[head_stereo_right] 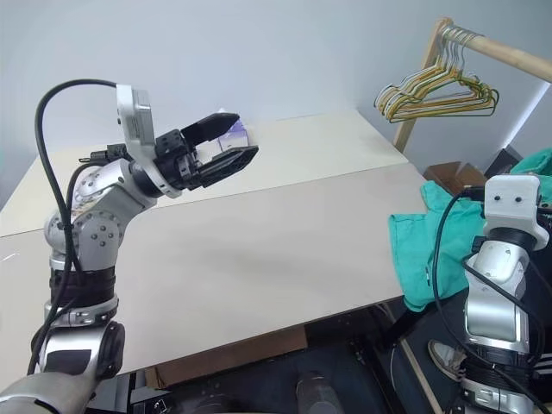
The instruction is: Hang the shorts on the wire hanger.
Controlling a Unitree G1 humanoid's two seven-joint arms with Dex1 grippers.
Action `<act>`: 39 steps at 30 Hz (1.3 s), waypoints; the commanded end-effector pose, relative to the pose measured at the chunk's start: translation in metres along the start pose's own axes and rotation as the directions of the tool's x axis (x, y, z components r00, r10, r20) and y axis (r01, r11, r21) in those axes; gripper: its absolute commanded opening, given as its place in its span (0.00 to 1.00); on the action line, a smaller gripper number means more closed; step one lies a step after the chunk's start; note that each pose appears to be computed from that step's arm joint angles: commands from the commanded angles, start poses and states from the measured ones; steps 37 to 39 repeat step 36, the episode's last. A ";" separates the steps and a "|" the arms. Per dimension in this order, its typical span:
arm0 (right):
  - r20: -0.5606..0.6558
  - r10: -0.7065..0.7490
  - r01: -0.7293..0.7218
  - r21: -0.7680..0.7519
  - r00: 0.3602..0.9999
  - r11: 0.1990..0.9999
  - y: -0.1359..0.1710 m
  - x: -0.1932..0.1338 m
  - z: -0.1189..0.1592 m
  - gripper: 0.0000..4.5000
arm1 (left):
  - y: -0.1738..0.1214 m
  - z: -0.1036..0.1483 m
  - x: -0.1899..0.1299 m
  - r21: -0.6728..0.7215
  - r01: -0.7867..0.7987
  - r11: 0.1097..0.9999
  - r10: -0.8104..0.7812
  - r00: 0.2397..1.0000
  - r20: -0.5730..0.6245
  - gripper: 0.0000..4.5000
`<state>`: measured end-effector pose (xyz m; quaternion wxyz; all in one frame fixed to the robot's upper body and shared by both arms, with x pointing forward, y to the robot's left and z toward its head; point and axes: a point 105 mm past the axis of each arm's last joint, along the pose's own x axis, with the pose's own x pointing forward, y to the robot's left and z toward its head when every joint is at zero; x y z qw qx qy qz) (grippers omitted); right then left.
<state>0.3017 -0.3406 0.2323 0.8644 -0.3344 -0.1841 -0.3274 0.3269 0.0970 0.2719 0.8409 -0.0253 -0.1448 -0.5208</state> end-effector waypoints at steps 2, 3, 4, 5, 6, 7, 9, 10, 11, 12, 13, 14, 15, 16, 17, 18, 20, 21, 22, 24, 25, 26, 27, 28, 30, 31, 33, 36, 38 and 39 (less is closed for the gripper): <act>0.136 0.101 -0.112 0.075 0.986 0.991 0.003 0.003 0.028 0.99 | 0.001 0.004 -0.012 0.078 -0.038 0.996 0.040 0.999 -0.015 1.00; 0.152 0.138 -0.151 0.074 0.979 0.986 0.007 0.003 0.031 0.99 | 0.002 0.001 -0.016 0.086 -0.051 0.995 0.053 0.998 -0.031 1.00; 0.149 0.159 -0.171 0.073 0.976 0.983 0.009 0.003 0.031 0.99 | 0.003 -0.001 -0.019 0.097 -0.062 0.993 0.066 0.997 -0.046 1.00; 0.141 0.169 -0.180 0.070 0.976 0.981 0.009 0.004 0.029 0.99 | 0.003 -0.003 -0.021 0.104 -0.069 0.992 0.074 0.996 -0.054 1.00; 0.131 0.171 -0.180 0.066 0.977 0.981 0.009 0.006 0.026 0.99 | 0.003 -0.004 -0.022 0.106 -0.072 0.992 0.078 0.995 -0.058 1.00; 0.116 0.170 -0.179 0.068 0.979 0.982 0.009 0.007 0.022 0.99 | 0.003 -0.004 -0.023 0.107 -0.072 0.992 0.078 0.995 -0.058 1.00; 0.095 0.162 -0.169 0.080 0.982 0.982 0.007 0.010 0.016 0.99 | 0.003 -0.003 -0.023 0.112 -0.073 0.991 0.079 0.995 -0.056 1.00; 0.092 0.159 -0.167 0.085 0.983 0.982 0.006 0.010 0.015 0.99 | 0.003 -0.002 -0.023 0.114 -0.073 0.991 0.080 0.995 -0.056 1.00; 0.093 0.159 -0.167 0.087 0.983 0.982 0.006 0.011 0.015 0.99 | 0.003 -0.002 -0.023 0.116 -0.074 0.990 0.081 0.995 -0.055 1.00; 0.119 0.178 -0.189 0.086 0.977 0.978 0.007 0.009 0.020 0.99 | 0.003 0.000 -0.024 0.120 -0.075 0.990 0.082 0.995 -0.054 1.00; 0.151 0.215 -0.229 0.082 0.965 0.970 0.010 0.005 0.025 0.99 | 0.002 0.001 -0.026 0.123 -0.077 0.989 0.084 0.995 -0.055 1.00; 0.177 0.266 -0.284 0.088 0.948 0.955 0.015 0.001 0.030 0.99 | 0.001 0.001 -0.028 0.127 -0.079 0.989 0.086 0.995 -0.058 1.00; 0.198 0.342 -0.369 0.117 0.919 0.922 0.022 -0.005 0.036 0.99 | 0.000 -0.002 -0.031 0.140 -0.079 0.987 0.090 0.993 -0.074 1.00; 0.219 0.431 -0.465 0.133 0.875 0.875 0.031 -0.012 0.041 0.99 | -0.001 -0.006 -0.036 0.159 -0.074 0.984 0.091 0.991 -0.100 1.00; 0.236 0.505 -0.544 0.146 0.830 0.826 0.038 -0.018 0.045 0.99 | -0.003 -0.010 -0.040 0.178 -0.067 0.982 0.090 0.988 -0.124 1.00; 0.259 0.600 -0.647 0.168 0.757 0.744 0.048 -0.028 0.051 0.99 | -0.005 -0.017 -0.047 0.208 -0.053 0.977 0.089 0.981 -0.170 1.00; 0.302 0.735 -0.794 0.188 0.606 0.578 0.064 -0.047 0.062 0.99 | -0.009 -0.031 -0.060 0.256 -0.026 0.966 0.092 0.964 -0.249 1.00; 0.338 0.777 -0.847 0.189 0.532 0.498 0.069 -0.057 0.068 0.99 | -0.011 -0.036 -0.067 0.271 -0.014 0.962 0.093 0.955 -0.281 1.00; 0.359 0.816 -0.892 0.178 0.453 0.416 0.076 -0.065 0.073 0.99 | -0.013 -0.041 -0.075 0.279 -0.010 0.960 0.099 0.947 -0.306 1.00; 0.387 0.866 -0.948 0.166 0.316 0.272 0.086 -0.076 0.080 0.99 | -0.015 -0.045 -0.087 0.287 -0.024 0.958 0.123 0.935 -0.332 1.00; 0.403 0.883 -0.968 0.158 0.242 0.193 0.090 -0.081 0.084 0.99 | -0.016 -0.046 -0.092 0.286 -0.036 0.958 0.137 0.930 -0.341 1.00; 0.425 0.888 -0.981 0.149 0.176 0.123 0.094 -0.085 0.091 0.99 | -0.017 -0.046 -0.097 0.284 -0.045 0.958 0.147 0.926 -0.348 1.00; 0.446 0.887 -0.988 0.143 0.119 0.060 0.098 -0.088 0.097 0.99 | -0.019 -0.047 -0.101 0.278 -0.051 0.959 0.152 0.922 -0.355 1.00; 0.462 0.883 -0.991 0.135 0.076 0.015 0.100 -0.090 0.103 0.99 | -0.022 -0.047 -0.103 0.272 -0.053 0.961 0.152 0.922 -0.358 1.00; 0.490 0.872 -0.991 0.116 -0.003 -0.069 0.106 -0.093 0.114 0.99 | -0.027 -0.047 -0.107 0.269 -0.064 0.961 0.162 0.918 -0.361 1.00; 0.498 0.867 -0.990 0.107 -0.026 -0.091 0.108 -0.094 0.117 0.99 | -0.029 -0.048 -0.107 0.278 -0.059 0.959 0.162 0.917 -0.364 1.00; 0.509 0.859 -0.989 0.089 -0.057 -0.118 0.112 -0.093 0.122 0.99 | -0.033 -0.050 -0.109 0.281 -0.050 0.958 0.158 0.914 -0.374 1.00; 0.513 0.854 -0.987 0.064 -0.093 -0.146 0.117 -0.095 0.125 0.99 | -0.038 -0.053 -0.110 0.274 -0.043 0.961 0.152 0.907 -0.394 1.00; 0.513 0.854 -0.987 0.064 -0.093 -0.146 0.117 -0.095 0.125 0.99 | -0.038 -0.053 -0.110 0.274 -0.043 0.961 0.152 0.907 -0.394 1.00; 0.513 0.854 -0.987 0.064 -0.093 -0.146 0.117 -0.095 0.125 0.99 | -0.038 -0.053 -0.110 0.274 -0.043 0.961 0.152 0.907 -0.394 1.00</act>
